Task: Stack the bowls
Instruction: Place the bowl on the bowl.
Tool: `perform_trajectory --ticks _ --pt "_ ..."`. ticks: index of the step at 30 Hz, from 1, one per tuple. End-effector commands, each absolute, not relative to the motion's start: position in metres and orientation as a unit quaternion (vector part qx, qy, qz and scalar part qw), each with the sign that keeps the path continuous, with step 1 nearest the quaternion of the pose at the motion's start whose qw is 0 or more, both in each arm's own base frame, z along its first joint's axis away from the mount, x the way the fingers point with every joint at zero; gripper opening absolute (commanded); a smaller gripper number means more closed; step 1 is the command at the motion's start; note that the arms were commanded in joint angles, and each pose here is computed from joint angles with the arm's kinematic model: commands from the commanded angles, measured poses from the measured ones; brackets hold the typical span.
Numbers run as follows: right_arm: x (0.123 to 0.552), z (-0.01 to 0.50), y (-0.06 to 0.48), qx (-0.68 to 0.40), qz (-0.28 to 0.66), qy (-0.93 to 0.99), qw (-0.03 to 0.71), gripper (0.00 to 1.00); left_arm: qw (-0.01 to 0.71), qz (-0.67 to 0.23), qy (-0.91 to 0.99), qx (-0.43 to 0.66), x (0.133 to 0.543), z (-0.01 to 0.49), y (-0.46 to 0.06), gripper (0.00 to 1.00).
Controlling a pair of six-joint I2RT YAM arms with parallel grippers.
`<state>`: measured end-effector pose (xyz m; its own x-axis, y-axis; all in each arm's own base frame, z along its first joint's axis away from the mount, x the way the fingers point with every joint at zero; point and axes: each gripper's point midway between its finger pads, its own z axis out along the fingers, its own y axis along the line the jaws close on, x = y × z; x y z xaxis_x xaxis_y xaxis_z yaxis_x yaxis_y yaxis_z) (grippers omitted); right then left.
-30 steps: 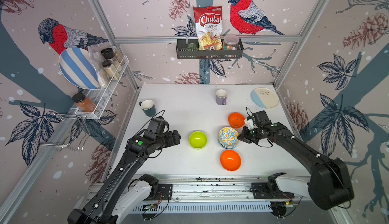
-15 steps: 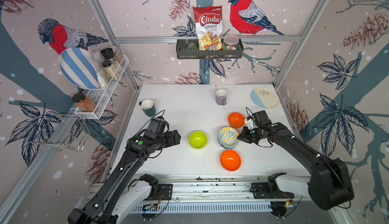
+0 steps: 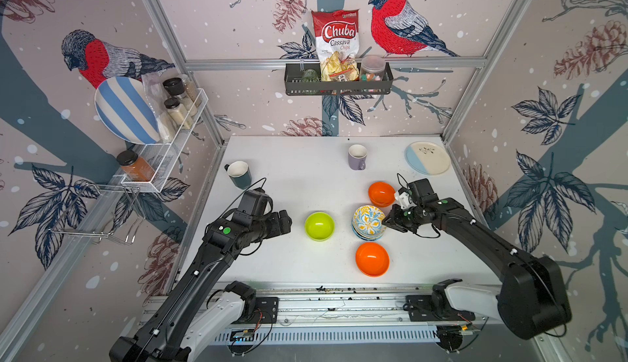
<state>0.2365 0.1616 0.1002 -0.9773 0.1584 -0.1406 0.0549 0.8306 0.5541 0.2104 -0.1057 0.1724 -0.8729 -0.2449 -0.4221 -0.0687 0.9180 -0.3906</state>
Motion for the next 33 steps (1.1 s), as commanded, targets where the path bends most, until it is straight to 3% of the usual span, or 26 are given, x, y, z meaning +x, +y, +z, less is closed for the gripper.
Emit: perform_trajectory --ticks 1,33 --pt "0.235 0.101 0.163 0.049 0.29 0.952 0.088 0.18 0.244 -0.191 0.948 -0.079 0.213 0.174 -0.108 0.92" --pt "0.248 0.11 0.131 0.095 0.263 0.951 0.131 0.22 0.245 -0.185 0.948 -0.086 0.213 0.173 -0.105 0.92"
